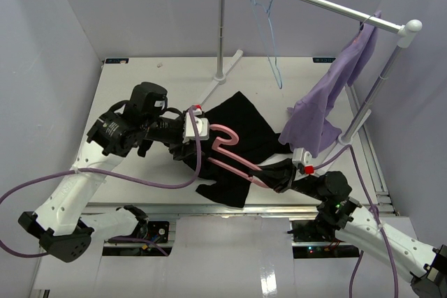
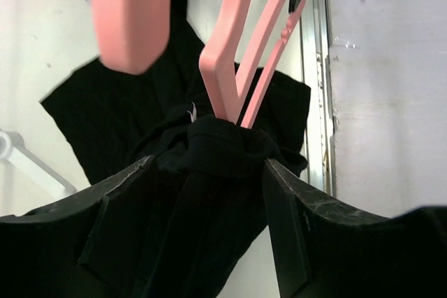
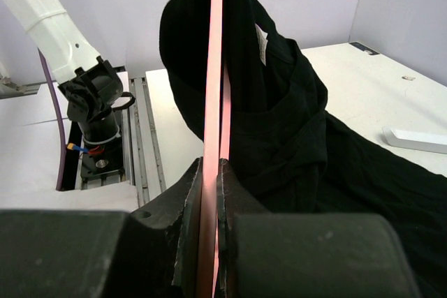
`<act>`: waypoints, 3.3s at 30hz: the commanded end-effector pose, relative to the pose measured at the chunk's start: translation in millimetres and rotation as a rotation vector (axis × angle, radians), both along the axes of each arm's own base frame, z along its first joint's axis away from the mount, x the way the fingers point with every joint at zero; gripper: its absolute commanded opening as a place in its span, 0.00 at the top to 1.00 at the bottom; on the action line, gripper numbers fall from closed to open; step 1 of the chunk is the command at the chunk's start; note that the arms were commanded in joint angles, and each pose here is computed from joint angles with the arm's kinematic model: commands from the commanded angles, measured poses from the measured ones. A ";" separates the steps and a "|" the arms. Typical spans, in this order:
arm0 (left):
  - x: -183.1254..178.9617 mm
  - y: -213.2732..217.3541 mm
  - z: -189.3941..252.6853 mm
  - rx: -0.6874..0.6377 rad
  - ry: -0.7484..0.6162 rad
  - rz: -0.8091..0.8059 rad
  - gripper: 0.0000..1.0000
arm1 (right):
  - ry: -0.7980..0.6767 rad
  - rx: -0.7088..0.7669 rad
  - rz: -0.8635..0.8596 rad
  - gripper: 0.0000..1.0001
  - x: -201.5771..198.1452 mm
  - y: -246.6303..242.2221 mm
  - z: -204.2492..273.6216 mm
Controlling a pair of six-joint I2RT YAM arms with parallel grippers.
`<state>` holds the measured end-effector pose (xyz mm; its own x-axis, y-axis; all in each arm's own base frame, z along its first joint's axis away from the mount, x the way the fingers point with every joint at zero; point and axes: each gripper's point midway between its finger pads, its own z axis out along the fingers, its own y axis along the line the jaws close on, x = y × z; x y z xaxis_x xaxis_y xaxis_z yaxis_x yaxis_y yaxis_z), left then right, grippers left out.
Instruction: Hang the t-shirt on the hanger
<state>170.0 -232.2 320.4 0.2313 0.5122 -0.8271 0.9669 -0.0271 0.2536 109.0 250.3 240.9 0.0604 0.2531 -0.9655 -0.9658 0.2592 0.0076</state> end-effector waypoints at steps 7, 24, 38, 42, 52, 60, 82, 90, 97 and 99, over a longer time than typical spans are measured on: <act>-15.7 1.7 -46.9 0.084 0.129 -0.015 0.74 | -0.145 0.155 0.005 0.92 -11.9 -12.7 66.2; -29.4 11.6 -3.4 -0.118 -0.119 0.004 1.00 | 0.075 0.202 -0.198 0.41 24.6 -28.8 83.4; -53.0 19.0 -4.0 -0.187 -0.141 -0.038 1.00 | 0.323 0.253 -0.426 0.41 57.3 -56.8 84.2; -66.7 16.3 -4.6 -0.222 -0.163 -0.121 1.00 | 0.375 0.115 -0.371 0.42 61.4 -28.2 61.7; -95.0 15.9 0.2 -0.295 -0.210 -0.269 1.00 | 0.474 -0.090 -0.222 0.45 54.7 15.5 25.1; -105.0 15.0 -4.7 -0.312 -0.215 -0.334 1.00 | 0.491 -0.116 -0.010 0.51 29.1 41.6 17.6; -129.0 18.7 -13.8 -0.342 -0.217 -0.458 1.00 | 0.489 -0.137 0.063 0.54 9.9 42.7 8.8; -130.9 19.7 -15.4 -0.350 -0.231 -0.463 1.00 | 0.563 -0.237 0.023 0.55 13.9 53.6 -17.2; -134.7 23.0 -12.7 -0.366 -0.264 -0.462 1.00 | 0.557 -0.264 0.043 0.56 13.9 73.5 -16.6; -134.8 22.9 -13.1 -0.370 -0.267 -0.463 1.00 | 0.546 -0.261 0.038 0.56 15.5 78.5 -14.4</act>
